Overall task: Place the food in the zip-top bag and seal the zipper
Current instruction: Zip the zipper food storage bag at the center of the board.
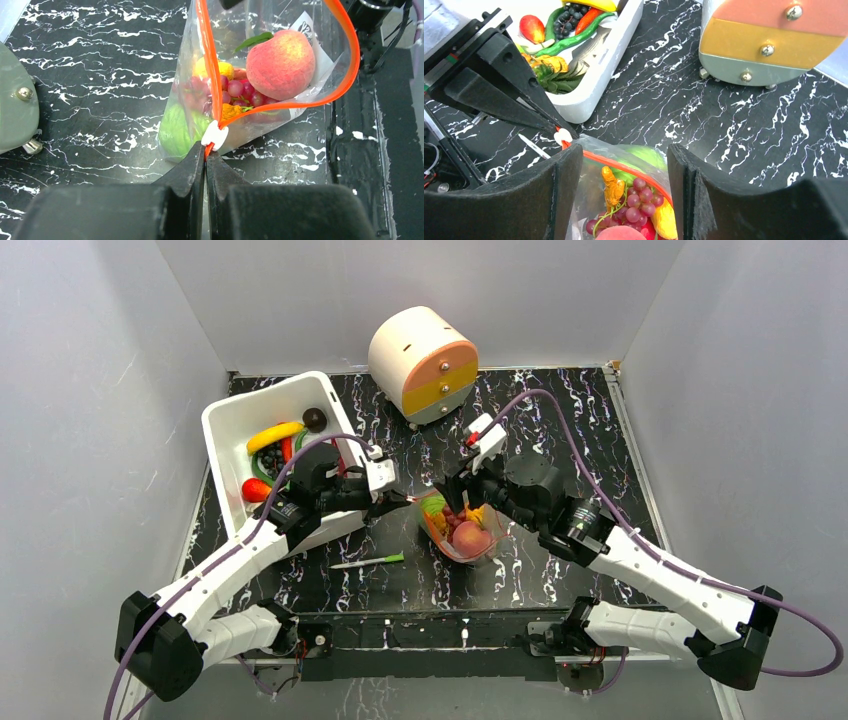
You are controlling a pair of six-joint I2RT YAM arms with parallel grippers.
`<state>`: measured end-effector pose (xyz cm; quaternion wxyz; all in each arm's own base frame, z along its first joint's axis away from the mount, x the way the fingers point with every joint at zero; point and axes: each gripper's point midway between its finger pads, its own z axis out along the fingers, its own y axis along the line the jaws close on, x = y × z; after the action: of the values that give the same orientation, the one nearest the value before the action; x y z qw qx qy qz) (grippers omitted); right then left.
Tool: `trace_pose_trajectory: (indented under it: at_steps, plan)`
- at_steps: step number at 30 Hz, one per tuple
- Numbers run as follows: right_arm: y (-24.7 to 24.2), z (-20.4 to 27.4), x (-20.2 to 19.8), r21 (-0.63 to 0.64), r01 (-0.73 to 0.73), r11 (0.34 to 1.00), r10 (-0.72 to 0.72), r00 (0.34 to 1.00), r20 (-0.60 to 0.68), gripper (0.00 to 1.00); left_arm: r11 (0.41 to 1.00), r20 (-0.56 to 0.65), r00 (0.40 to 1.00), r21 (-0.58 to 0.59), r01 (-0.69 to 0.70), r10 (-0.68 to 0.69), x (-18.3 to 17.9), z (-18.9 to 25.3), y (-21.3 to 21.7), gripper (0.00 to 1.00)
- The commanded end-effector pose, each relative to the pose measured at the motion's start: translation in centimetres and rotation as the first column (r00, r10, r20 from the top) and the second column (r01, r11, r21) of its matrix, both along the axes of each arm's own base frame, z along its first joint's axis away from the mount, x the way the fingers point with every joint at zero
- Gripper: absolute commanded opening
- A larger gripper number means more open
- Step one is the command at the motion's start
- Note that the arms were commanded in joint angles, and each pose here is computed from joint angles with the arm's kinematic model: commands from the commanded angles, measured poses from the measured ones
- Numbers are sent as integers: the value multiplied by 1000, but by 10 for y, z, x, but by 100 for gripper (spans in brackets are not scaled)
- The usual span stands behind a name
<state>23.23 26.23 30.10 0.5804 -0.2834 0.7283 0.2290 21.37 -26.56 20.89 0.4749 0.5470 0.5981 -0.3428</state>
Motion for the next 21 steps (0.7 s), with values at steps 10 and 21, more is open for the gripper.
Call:
trace_pose_trajectory:
  at_steps: [10,21]
  plan:
    - [38,21,-26,-40,-303,952,305,946,113,36,990,-54,998,-140,32,-40,-5,44,-18,0]
    - [53,5,-23,-103,-365,925,376,919,123,37,985,-81,994,-162,62,-76,-9,50,-22,0]
